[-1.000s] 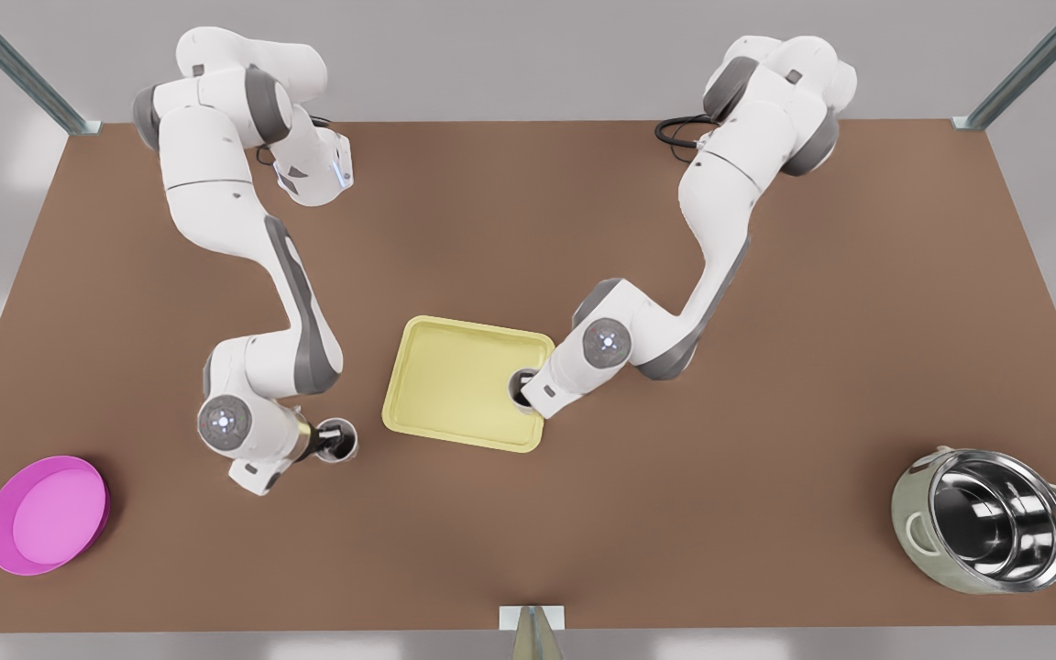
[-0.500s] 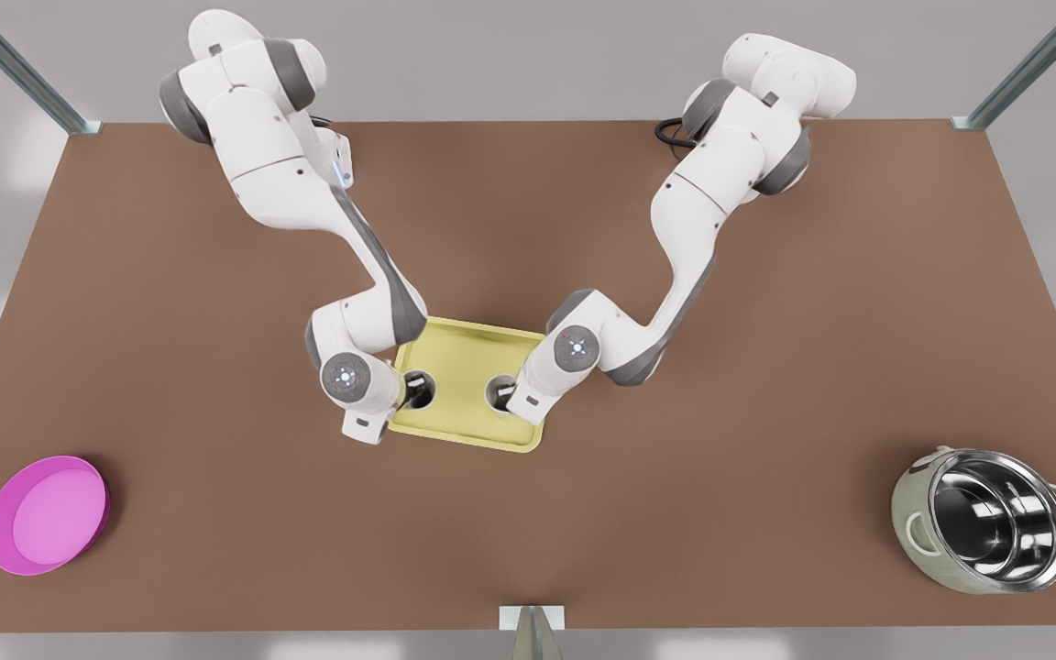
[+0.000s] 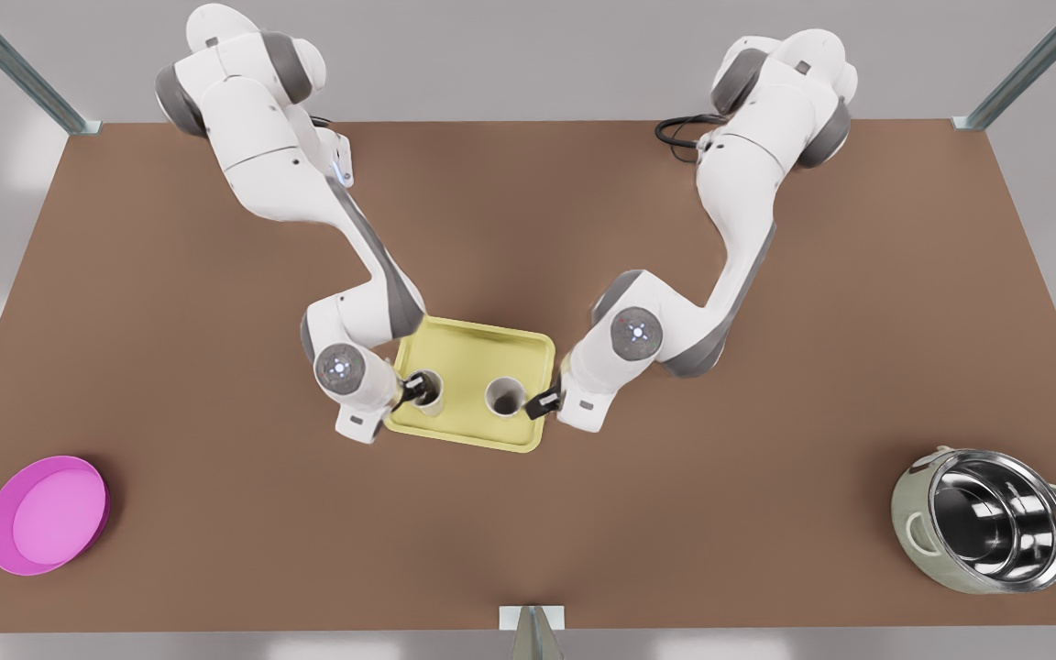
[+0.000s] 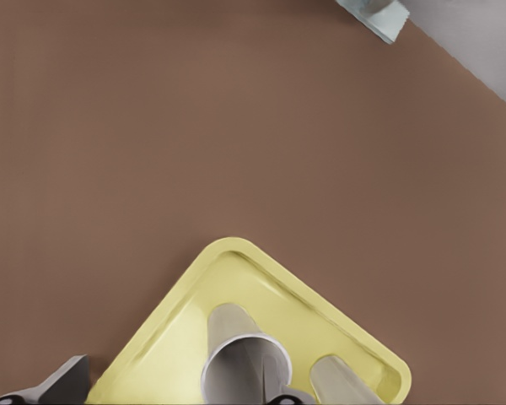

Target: Use both arms to respectively pick up the white IKEA cups from the middle-left and middle-right positions, then place the white IKEA cups onto the middle-middle tray, ensuring that the cups remain upright and do not tip over

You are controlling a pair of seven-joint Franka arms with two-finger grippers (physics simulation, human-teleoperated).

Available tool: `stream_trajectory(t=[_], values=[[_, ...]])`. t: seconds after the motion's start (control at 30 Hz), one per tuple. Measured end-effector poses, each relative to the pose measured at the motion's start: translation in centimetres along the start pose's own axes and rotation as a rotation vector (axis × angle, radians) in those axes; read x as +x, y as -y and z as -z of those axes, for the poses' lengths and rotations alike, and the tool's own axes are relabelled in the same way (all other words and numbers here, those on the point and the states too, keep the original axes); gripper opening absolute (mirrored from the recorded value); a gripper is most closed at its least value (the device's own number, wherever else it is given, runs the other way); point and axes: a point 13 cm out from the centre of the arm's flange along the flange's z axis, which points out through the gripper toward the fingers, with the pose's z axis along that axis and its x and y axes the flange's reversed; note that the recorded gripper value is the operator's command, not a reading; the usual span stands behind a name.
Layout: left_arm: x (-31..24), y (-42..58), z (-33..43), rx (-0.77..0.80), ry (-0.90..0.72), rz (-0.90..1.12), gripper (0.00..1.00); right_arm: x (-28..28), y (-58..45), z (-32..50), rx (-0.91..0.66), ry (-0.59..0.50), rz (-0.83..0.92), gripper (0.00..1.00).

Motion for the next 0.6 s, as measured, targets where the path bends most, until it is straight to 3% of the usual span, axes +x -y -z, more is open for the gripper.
stream_trajectory(t=[0.1, 0.2, 0.23, 0.37, 0.47, 0.6], values=[[-9.6, -9.7, 8.0, -0.122, 0.032, 0.109, 1.0, 1.1, 0.4, 4.6, -0.01, -0.01, -0.008, 1.0], [-17.0, -19.0, 15.5, -0.222, 0.064, 0.17, 1.0, 1.6, 7.2, 9.2, 0.029, -0.018, -0.076, 1.0], [-17.5, -21.5, 19.0, -0.247, 0.079, 0.166, 1.0, 1.8, 10.7, 11.3, 0.054, -0.011, -0.112, 1.0], [-10.9, -29.5, 26.7, -0.362, 0.098, 0.064, 1.0, 3.8, 19.0, 22.1, 0.136, 0.041, -0.223, 1.0], [-10.6, -32.1, 27.9, -0.354, 0.052, 0.017, 1.0, 10.1, 20.1, 31.4, 0.17, 0.082, -0.266, 1.0], [-9.8, -31.8, 27.3, -0.346, -0.003, -0.1, 1.0, 16.7, 20.1, 33.1, 0.162, 0.026, -0.294, 1.0]])
